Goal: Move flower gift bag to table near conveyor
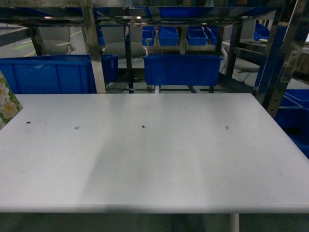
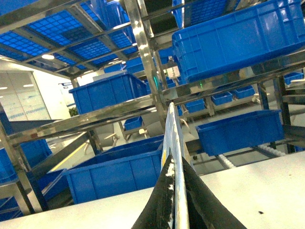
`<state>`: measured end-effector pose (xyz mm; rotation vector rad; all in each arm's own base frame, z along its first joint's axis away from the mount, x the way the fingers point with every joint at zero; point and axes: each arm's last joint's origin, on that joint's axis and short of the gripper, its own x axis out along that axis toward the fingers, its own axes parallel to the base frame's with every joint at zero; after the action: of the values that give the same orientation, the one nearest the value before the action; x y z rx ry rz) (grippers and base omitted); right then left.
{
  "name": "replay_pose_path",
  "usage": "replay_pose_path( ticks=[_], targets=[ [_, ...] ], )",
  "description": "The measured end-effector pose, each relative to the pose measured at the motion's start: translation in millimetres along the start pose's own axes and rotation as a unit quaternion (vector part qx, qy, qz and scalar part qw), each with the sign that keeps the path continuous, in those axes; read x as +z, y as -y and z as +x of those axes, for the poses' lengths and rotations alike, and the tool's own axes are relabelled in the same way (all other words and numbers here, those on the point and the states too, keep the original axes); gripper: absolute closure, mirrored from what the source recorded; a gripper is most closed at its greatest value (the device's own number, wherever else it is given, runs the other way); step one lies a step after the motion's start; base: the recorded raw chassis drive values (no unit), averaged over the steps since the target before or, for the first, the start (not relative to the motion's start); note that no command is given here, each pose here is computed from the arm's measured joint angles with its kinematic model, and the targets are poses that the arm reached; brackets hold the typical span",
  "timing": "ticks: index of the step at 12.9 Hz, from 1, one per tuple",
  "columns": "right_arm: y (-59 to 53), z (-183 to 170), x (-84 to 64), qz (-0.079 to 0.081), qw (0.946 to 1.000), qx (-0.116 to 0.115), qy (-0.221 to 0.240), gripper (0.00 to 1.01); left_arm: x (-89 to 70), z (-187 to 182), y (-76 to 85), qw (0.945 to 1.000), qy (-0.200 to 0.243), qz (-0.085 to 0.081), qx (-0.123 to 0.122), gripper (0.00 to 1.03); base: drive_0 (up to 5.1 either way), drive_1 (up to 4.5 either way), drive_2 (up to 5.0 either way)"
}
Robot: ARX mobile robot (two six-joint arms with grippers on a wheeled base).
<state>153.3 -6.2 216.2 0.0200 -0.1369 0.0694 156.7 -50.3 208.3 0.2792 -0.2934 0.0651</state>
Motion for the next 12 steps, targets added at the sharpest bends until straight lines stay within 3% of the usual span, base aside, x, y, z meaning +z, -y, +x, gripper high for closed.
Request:
replay_pose_path(
  ticks=[12],
  targets=[
    [0.0, 0.0, -0.2, 0.000, 1.0000, 0.000, -0.001, 0.99, -0.1, 0.0, 0.0, 1.0000, 0.000, 0.000, 0.000, 1.01, -4.6, 4.01, 0.7]
  ],
)
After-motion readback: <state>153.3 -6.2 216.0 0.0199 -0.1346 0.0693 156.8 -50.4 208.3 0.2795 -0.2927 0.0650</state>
